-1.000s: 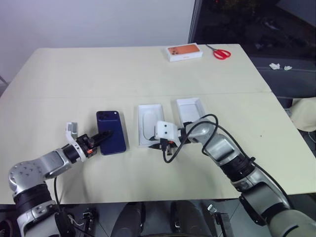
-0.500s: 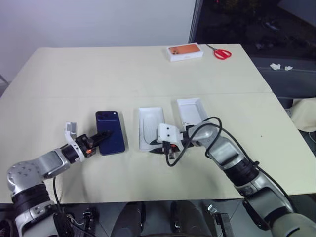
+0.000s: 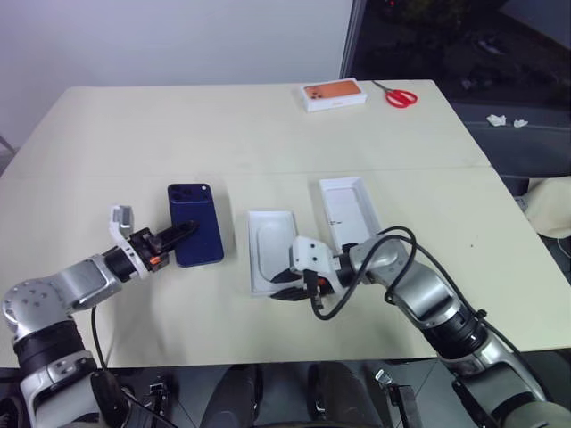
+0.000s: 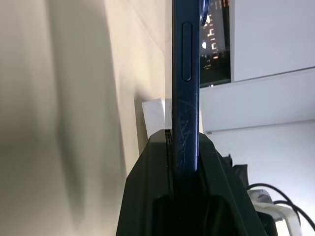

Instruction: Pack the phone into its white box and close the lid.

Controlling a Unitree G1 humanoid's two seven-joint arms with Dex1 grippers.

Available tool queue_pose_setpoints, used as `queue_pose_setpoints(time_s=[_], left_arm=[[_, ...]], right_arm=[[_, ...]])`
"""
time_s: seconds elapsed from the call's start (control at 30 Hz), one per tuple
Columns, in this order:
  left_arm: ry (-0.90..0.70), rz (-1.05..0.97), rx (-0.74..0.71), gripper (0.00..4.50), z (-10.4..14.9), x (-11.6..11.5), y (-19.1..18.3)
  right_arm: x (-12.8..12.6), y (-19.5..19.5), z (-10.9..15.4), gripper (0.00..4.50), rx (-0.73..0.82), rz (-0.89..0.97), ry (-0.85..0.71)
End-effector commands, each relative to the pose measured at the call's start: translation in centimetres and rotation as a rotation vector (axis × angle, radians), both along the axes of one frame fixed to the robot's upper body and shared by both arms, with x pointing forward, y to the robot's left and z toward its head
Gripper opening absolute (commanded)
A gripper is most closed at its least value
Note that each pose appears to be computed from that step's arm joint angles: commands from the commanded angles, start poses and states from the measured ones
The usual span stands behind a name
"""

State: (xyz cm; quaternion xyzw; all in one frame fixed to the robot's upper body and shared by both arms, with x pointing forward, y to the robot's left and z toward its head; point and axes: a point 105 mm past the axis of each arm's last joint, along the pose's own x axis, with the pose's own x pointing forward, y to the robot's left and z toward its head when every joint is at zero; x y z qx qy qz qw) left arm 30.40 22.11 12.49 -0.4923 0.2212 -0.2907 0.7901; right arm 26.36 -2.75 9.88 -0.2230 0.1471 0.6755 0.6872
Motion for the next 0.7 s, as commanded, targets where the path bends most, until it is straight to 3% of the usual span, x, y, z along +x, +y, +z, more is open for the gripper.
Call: queue_pose_setpoints(time_s=[0.03, 0.47, 0.63, 0.7], left_arm=[[-0.068, -0.021, -0.011, 0.20, 1.7, 0.1, -0.2], [-0.051, -0.044, -0.010, 0.20, 1.1, 0.2, -1.0], [-0.056, -0.056, -0.021, 0.20, 1.3, 0.4, -1.4], [-0.059, -0.063, -0.023, 0.20, 1.4, 0.5, -1.7]], right_arm=[[0.3, -0.7, -0.2, 1.23, -0.030, -0.007, -0.034], [0.6, -4.3, 0.4, 1.23, -0.080, -0.077, -0.059], [0.5, -3.8, 0.5, 1.23, -0.057, -0.079, -0.024], [0.6, -3.6, 0.7, 2.14, -0.048, -0.079, -0.027]])
